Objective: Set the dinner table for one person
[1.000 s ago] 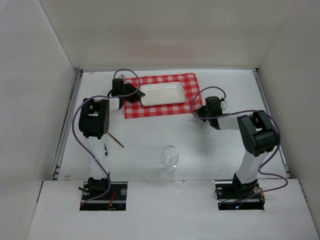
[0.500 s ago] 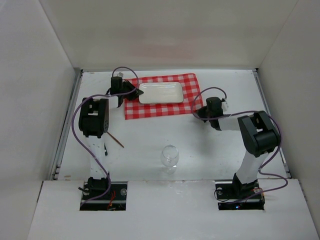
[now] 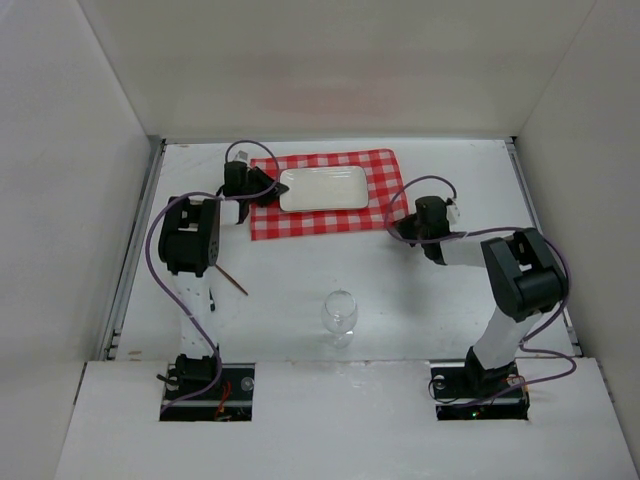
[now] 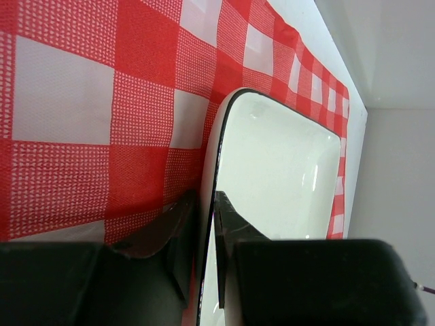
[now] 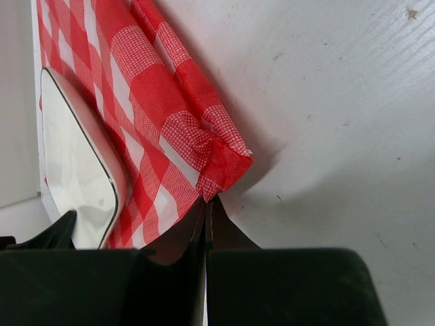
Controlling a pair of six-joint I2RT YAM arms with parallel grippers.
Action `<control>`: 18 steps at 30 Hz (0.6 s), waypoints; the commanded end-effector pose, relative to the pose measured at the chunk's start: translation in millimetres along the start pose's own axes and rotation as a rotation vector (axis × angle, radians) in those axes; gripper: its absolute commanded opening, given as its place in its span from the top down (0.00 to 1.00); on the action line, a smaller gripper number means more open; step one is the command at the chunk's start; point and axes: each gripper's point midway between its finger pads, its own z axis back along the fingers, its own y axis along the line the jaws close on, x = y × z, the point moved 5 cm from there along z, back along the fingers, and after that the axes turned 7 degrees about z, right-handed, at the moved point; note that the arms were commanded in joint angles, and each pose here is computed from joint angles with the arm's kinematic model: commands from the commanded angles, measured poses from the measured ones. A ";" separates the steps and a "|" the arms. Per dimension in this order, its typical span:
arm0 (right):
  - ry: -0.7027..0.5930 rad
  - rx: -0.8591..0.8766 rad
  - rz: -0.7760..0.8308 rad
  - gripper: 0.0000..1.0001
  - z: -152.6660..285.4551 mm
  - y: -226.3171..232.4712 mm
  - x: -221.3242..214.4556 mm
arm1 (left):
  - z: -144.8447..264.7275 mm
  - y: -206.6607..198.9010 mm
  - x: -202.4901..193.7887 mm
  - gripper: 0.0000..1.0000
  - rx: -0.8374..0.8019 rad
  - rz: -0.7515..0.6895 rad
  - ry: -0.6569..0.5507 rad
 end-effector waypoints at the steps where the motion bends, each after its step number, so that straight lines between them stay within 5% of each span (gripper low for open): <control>1: -0.038 -0.011 0.023 0.97 6.1 -2.5 6.2 | 14.0 -34.2 7.2 0.95 -0.078 -0.008 -0.065; 7: -0.039 -0.013 0.023 0.91 9.5 -5.3 5.7 | 24.9 -41.1 16.2 0.91 -0.079 -0.007 -0.107; 12: -0.061 0.007 0.053 0.53 17.1 1.3 12.2 | 42.7 -54.5 24.6 0.66 -0.111 -0.003 -0.141; 18: -0.111 0.021 0.150 0.32 36.7 7.1 21.2 | 85.8 -83.4 33.4 0.50 -0.168 -0.027 -0.243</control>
